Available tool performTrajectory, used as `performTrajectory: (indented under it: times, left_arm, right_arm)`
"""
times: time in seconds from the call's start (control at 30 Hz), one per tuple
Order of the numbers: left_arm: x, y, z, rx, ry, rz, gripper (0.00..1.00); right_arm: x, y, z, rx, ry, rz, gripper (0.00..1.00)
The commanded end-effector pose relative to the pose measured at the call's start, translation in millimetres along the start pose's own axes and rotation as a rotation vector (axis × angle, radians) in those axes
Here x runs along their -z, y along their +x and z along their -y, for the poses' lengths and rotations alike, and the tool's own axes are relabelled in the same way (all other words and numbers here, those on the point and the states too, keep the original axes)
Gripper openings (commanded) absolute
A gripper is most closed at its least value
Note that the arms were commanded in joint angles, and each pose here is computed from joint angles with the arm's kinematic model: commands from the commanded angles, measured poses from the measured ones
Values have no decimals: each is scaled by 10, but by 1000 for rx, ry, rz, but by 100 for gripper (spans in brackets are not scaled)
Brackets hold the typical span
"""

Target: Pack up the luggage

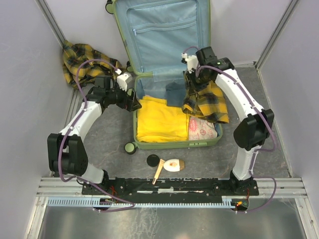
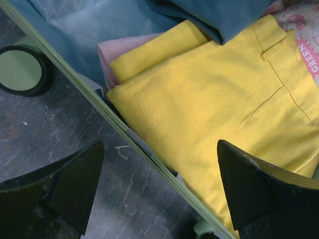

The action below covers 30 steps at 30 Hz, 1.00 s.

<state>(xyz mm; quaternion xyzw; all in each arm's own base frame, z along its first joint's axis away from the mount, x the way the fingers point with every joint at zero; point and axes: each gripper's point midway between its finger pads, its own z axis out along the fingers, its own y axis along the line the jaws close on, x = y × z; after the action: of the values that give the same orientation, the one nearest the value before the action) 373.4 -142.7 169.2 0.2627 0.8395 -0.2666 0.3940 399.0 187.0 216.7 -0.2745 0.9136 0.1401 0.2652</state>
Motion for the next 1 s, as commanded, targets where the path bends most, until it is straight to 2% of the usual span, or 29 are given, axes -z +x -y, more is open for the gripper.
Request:
performTrajectory:
  times: [0.0,0.3,0.6,0.7,0.73,0.8,0.9,0.97]
  left_arm:
    - [170,-66,1,-22,-32,41,99]
    - [298,34,-33,-22,-65,29,99]
    - [398,195,-32,-43,-68,-53,99]
    - [460,253,20,-57,-55,-80,99]
    - [490,266,41,-71,-54,-79,99]
    - [560,283,84,-107,-61,-57,99]
    - [671,340,145,-190,-83,-14,99]
    - [744,446,212,-248,-63,-43,99]
  right_arm:
    - [-197,-439,-175,39,-15,139,2]
    - [-926,-575,-582,61,-90,125,2]
    - [-1443,-446,-763,51,-131,69,3]
    - [-1463,-420,-804,53,-154,57,23]
    - [-1436,-431,-824,56,-164,60,39]
    - [-1345,-486,-855,67,-176,80,63]
    - [-1157,-593,-899,88,-191,119,77]
    - [-992,-668,-936,98,-199,146,86]
